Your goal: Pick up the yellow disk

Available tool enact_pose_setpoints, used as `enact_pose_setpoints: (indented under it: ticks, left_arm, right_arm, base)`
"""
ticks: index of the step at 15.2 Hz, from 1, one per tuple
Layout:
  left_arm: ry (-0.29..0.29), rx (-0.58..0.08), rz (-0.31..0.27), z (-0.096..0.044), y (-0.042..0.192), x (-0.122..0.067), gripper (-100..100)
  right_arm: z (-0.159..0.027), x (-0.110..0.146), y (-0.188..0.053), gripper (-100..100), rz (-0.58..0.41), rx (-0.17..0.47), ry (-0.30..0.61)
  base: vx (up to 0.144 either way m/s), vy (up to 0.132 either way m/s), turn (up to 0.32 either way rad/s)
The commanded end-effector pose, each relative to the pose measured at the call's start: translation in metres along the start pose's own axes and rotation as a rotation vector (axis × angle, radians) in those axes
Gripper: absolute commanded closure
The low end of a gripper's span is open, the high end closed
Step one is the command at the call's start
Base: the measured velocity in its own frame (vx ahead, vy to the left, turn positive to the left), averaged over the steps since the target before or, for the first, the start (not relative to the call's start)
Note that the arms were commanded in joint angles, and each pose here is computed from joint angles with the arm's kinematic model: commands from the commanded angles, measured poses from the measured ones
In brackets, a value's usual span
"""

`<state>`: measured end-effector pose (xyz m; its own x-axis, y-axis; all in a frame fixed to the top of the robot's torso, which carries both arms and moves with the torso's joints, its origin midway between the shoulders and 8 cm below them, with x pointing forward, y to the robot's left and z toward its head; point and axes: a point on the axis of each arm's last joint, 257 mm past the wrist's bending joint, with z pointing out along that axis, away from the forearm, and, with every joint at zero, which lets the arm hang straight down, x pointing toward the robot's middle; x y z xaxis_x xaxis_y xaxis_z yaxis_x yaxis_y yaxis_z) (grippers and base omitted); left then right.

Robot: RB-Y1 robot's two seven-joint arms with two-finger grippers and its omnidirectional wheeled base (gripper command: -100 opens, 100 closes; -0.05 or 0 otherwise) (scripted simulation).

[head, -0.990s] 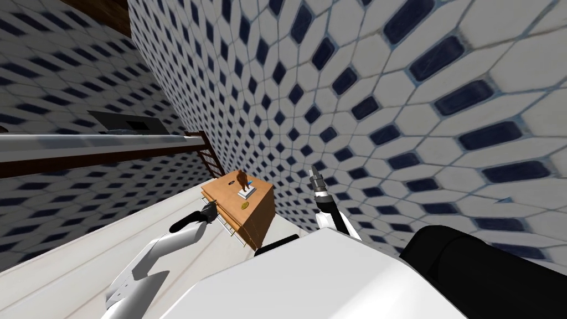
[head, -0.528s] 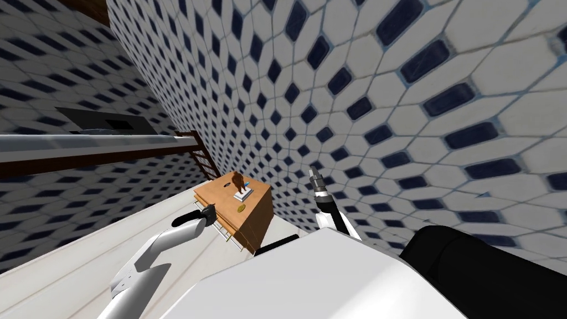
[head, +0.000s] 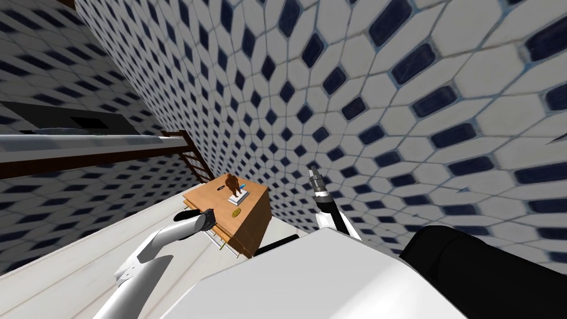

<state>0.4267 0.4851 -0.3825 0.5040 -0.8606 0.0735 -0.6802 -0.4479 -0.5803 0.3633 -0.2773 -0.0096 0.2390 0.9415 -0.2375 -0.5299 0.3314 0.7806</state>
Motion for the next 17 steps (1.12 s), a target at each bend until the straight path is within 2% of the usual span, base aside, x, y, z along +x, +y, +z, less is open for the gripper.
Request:
enact_pose_setpoints:
  ticks: [1,2,4,5,7,8,10,11,13,14,17]
  left_arm:
    - [-0.013,-0.045,-0.013,0.001,0.009,-0.003,-100]
    - [-0.015,-0.076,-0.047,0.003,0.011,-0.004,-100]
    - [-0.026,-0.108,-0.047,0.002,0.019,-0.006,-100]
    - [-0.027,-0.138,-0.079,0.004,0.022,-0.007,-100]
    - [-0.038,-0.169,-0.079,0.003,0.030,-0.009,-100]
    - [-0.040,-0.200,-0.110,0.003,0.033,-0.009,-100]
    - [-0.050,-0.227,-0.109,0.002,0.040,-0.011,-100]
    - [-0.053,-0.264,-0.138,0.002,0.045,-0.010,-100]
    - [-0.060,-0.283,-0.138,0.000,0.049,-0.012,-100]
    - [-0.065,-0.324,-0.164,-0.001,0.056,-0.012,-100]
    - [-0.077,-0.385,-0.187,-0.005,0.067,-0.012,-100]
  right_arm:
    - [0.000,0.000,0.000,0,0.000,0.000,0.000]
    - [0.000,0.000,0.000,0,0.000,0.000,0.000]
    - [0.000,0.000,0.000,0,0.000,0.000,0.000]
    - [0.000,0.000,0.000,0,0.000,0.000,0.000]
    - [0.000,0.000,0.000,0,0.000,0.000,0.000]
    - [0.000,0.000,0.000,0,0.000,0.000,0.000]
    - [0.000,0.000,0.000,0,0.000,0.000,0.000]
    - [0.000,0.000,0.000,0,0.000,0.000,0.000]
    - [0.000,0.000,0.000,0,0.000,0.000,0.000]
    - [0.000,0.000,0.000,0,0.000,0.000,0.000]
    - [0.000,0.000,0.000,0,0.000,0.000,0.000]
  base:
    - [0.020,-0.012,-0.046]
    - [0.027,-0.018,-0.095]
    - [0.027,-0.016,-0.076]
    - [0.028,-0.015,-0.095]
    - [0.026,-0.011,-0.066]
    - [0.026,-0.011,-0.086]
    - [0.026,-0.008,-0.061]
    - [0.023,-0.015,-0.079]
    - [0.024,-0.012,-0.063]
    - [0.024,-0.009,-0.079]
    - [0.034,-0.011,-0.088]
